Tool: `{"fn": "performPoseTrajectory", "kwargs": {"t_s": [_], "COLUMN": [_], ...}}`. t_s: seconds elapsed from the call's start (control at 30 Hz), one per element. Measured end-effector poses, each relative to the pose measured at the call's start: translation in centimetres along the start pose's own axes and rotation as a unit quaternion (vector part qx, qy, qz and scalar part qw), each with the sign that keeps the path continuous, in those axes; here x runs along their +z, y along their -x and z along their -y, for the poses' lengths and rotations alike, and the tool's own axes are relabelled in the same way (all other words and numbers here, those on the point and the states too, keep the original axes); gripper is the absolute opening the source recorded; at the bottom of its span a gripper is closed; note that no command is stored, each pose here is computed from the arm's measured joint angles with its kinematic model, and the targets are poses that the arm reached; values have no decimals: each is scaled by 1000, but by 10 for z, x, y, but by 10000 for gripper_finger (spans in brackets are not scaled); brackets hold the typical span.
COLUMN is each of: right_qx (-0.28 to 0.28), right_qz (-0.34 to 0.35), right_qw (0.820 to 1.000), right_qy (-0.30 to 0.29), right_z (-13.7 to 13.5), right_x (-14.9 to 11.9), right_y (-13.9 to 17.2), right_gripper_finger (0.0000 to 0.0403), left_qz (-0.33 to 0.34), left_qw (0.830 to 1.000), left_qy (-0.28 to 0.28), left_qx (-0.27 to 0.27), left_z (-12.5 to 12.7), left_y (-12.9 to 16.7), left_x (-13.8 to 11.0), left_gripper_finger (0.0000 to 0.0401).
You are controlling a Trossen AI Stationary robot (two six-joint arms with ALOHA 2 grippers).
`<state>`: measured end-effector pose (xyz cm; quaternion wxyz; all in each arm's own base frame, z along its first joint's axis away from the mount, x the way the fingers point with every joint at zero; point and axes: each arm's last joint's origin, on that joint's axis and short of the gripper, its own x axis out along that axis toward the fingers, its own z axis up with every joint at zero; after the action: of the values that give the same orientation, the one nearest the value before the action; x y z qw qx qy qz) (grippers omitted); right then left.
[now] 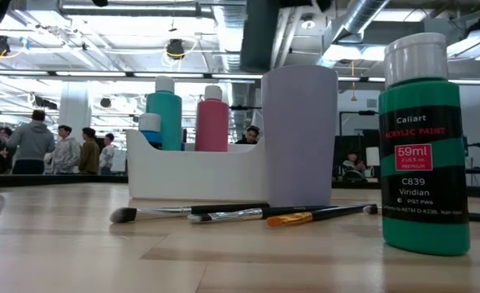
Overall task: Pick & Place Paint Supplies
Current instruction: Put the black paint bottle into the white bin
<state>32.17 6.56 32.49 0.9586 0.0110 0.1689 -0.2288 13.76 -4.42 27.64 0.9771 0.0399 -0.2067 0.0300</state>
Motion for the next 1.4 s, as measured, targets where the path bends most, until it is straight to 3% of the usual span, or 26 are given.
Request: {"fn": "performPoseTrajectory", "kwargs": {"t_s": [0.2,0.43,0.97,1.4], "right_qx": [10,46,38,29], "right_qz": [4,-24,-76,-92], "right_qw": [1000,999,996,995], "right_qy": [-12,3,-5,-9], "right_z": [14,3,-3,3], "right_x": [-35,-54,-84,-89], "right_y": [-6,-18,-55,-60], "right_gripper_finger": [172,176,176,174], "left_qz": [0,1,-4,-6], "left_qw": [1000,1000,1000,1000], "left_qy": [0,-3,-4,-5], "left_qx": [0,0,-1,-2], "left_z": [0,0,1,1], "left_y": [0,0,-1,-1], "left_x": [0,0,-2,-2], "left_gripper_finger": [262,262,262,262]}}
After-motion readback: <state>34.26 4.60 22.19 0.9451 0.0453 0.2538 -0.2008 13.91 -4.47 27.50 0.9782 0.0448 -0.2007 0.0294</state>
